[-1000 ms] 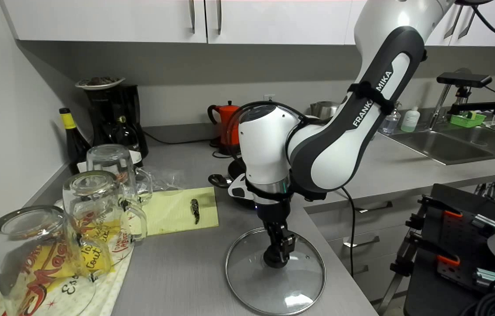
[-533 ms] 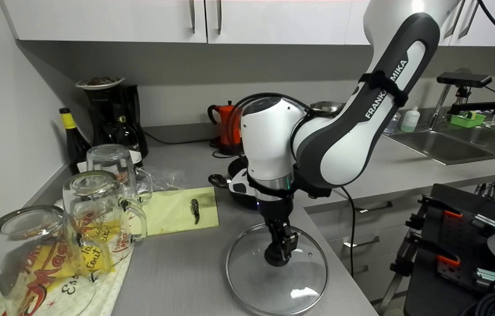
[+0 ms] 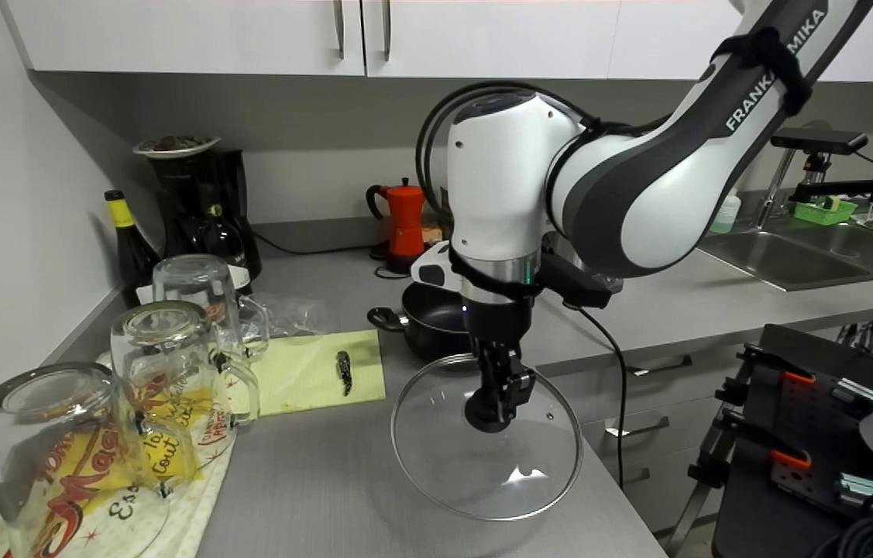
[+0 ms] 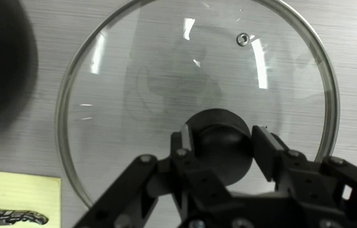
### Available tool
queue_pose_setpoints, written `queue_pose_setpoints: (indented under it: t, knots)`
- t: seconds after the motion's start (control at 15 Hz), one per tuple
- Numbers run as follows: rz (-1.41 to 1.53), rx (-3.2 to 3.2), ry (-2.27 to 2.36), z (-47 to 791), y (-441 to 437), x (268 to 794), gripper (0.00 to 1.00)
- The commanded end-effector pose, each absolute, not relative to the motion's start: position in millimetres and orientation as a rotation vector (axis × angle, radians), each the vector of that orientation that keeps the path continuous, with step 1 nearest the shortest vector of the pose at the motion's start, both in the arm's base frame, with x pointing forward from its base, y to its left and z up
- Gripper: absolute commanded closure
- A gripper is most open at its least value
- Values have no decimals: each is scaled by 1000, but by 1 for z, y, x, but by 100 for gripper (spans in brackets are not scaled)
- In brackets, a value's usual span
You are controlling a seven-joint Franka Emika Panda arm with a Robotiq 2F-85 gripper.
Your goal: Put the lid on the pot
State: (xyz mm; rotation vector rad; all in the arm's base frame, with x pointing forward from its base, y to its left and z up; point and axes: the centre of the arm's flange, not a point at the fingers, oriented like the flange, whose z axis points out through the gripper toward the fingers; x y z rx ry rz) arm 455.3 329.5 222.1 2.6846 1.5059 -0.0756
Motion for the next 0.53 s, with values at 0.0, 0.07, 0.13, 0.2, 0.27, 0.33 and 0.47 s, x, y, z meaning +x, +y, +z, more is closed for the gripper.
queue_pose_setpoints:
  t: [0.0, 0.07, 0.13, 0.2, 0.27, 0.33, 0.47]
  knots:
    - [-41, 2728, 1397, 252, 306, 460, 76]
    - [-37, 2749, 1361, 255, 297, 465, 76]
    - [-34, 2768, 1327, 258, 288, 471, 76]
    - [-32, 2789, 1295, 261, 279, 477, 76]
    - [-27, 2810, 1260, 264, 268, 484, 76]
    - [-22, 2832, 1225, 269, 256, 491, 76]
    - [-9, 2869, 1156, 275, 234, 504, 76]
